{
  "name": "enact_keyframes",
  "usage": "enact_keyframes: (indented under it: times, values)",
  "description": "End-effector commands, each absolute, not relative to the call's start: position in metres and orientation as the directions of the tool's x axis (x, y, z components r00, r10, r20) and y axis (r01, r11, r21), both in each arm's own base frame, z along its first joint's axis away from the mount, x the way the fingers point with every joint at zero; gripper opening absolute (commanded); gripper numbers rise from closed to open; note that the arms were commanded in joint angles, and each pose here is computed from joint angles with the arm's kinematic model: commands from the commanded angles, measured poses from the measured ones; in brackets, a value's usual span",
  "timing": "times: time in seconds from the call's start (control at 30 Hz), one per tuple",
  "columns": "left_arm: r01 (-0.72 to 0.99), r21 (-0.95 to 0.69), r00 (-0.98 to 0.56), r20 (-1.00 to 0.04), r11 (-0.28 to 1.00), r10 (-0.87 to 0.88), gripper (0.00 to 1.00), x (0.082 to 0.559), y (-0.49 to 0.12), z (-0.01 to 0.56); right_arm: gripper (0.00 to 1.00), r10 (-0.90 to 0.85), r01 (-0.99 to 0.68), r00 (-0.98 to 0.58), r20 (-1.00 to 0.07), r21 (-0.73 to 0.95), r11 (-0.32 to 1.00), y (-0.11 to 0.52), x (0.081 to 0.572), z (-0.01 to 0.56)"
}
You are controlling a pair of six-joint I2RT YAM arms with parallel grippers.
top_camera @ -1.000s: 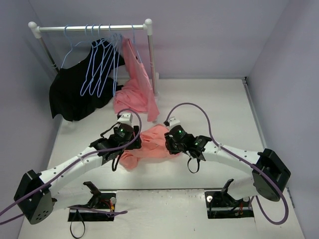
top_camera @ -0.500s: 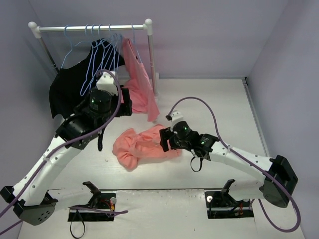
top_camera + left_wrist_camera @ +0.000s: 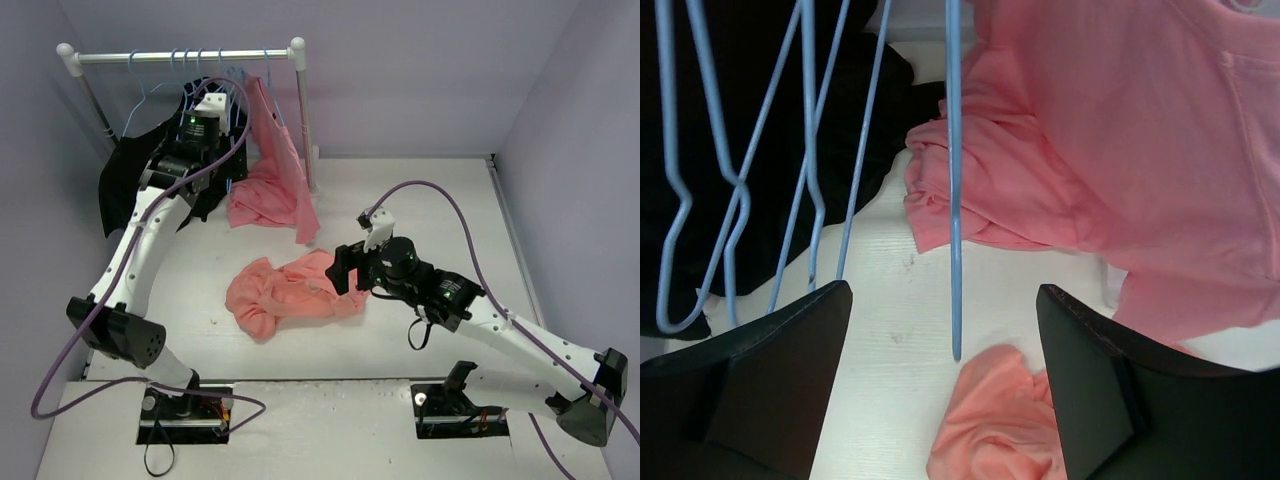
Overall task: Place the t-shirt on the hanger
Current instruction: Pick up the hanger from the clothesline.
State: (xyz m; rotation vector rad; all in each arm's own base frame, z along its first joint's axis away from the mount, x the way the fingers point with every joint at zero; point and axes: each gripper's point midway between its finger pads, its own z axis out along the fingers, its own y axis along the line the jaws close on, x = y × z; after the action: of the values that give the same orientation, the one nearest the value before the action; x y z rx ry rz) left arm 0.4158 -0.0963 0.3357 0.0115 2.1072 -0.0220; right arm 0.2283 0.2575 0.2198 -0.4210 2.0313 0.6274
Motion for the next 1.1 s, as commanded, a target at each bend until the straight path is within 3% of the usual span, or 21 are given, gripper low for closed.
enact_keyframes:
  times: [0.0, 0.5, 0.63, 0.87, 1.07]
  values:
    - [0.068, -0.027, -0.455, -0.89, 0.997, 0.007, 0.7, 0.428, -0.1, 0.363, 0.83, 0.026, -0.509, -0.462, -0.886, 0.289, 0.811, 0.251, 0.23, 0.243]
    - [0.036, 0.048, -0.504, -0.861, 0.998, 0.059, 0.54, 0.472, -0.098, 0.331, 0.85, 0.045, -0.494, -0.454, -0.89, 0.293, 0.818, 0.242, 0.226, 0.248]
    - [0.04, 0.054, -0.507, -0.859, 0.998, 0.067, 0.44, 0.477, -0.099, 0.329, 0.85, 0.05, -0.487, -0.457, -0.888, 0.296, 0.822, 0.239, 0.225, 0.247]
    - [0.037, 0.066, -0.475, -0.876, 0.997, 0.075, 0.15, 0.481, -0.098, 0.342, 0.85, 0.059, -0.479, -0.462, -0.885, 0.305, 0.823, 0.237, 0.224, 0.246]
    - [0.065, 0.072, -0.425, -0.901, 0.995, 0.093, 0.03, 0.48, -0.1, 0.362, 0.85, 0.061, -0.48, -0.467, -0.882, 0.31, 0.821, 0.238, 0.223, 0.245]
